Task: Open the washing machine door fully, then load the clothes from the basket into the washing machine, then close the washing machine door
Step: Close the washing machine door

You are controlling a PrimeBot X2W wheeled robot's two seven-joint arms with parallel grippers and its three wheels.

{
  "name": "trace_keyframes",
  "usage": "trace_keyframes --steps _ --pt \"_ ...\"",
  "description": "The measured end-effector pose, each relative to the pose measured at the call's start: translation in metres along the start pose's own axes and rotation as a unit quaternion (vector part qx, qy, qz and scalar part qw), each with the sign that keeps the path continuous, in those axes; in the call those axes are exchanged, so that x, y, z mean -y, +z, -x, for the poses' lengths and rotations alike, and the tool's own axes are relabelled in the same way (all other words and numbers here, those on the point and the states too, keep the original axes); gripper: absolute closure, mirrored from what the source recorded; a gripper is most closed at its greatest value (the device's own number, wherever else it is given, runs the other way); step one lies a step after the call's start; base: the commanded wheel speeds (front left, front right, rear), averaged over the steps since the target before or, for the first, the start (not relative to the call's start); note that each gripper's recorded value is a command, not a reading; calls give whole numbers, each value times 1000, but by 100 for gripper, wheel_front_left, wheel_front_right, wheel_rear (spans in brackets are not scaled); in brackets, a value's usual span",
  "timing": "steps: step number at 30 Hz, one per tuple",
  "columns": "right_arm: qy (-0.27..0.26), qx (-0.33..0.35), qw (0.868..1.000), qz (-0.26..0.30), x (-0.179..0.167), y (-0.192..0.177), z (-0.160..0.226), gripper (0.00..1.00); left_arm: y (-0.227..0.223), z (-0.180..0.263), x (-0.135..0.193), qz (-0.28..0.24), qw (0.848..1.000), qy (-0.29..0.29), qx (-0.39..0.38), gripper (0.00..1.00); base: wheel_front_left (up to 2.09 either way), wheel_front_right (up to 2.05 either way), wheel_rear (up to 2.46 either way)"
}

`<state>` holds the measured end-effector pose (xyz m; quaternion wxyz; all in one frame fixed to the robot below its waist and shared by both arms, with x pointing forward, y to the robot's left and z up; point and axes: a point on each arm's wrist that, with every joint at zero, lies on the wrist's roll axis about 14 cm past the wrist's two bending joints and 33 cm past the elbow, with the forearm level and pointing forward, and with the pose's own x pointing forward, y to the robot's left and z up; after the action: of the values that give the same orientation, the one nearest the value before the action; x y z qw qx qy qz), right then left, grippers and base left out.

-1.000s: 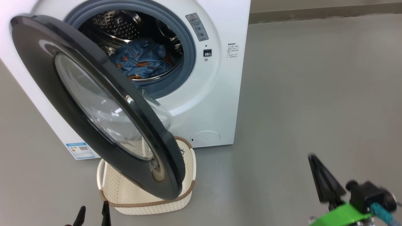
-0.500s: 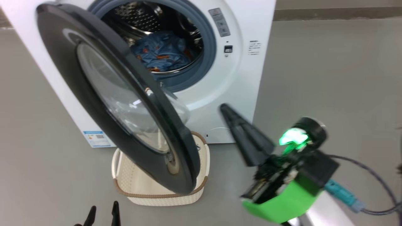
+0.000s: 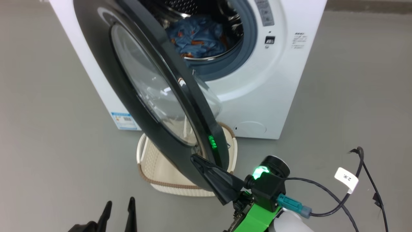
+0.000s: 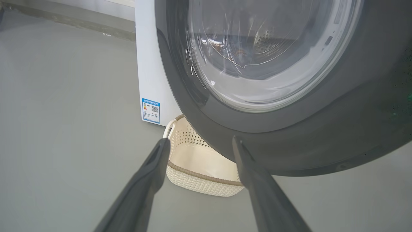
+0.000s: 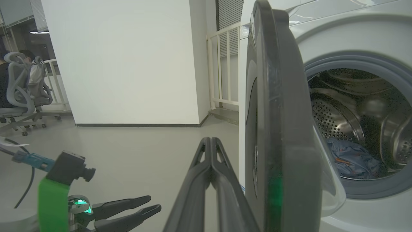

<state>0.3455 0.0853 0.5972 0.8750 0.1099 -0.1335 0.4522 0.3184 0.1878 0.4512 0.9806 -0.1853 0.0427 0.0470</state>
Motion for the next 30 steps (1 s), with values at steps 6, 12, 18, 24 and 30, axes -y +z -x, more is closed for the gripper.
trace_keyframes --steps 6,12,18,24,30 --pt "-13 -50 998 -33 13 -41 1 100 0 -7 -1 0 1000 9 -2 0 0 0 0" --pt "-21 -67 996 -52 25 -61 -2 100 -2 -12 -7 3 1000 27 -7 0 0 0 0" --pt "-38 -64 995 -59 45 -67 -8 100 -5 -19 -9 0 999 35 -14 0 0 0 0" --pt "-62 -58 995 -49 73 -66 -9 100 -14 -26 -1 0 999 27 -28 0 0 0 0" --pt "-91 -46 994 -29 113 -63 -11 100 -18 -40 9 4 999 17 -34 0 0 0 0"
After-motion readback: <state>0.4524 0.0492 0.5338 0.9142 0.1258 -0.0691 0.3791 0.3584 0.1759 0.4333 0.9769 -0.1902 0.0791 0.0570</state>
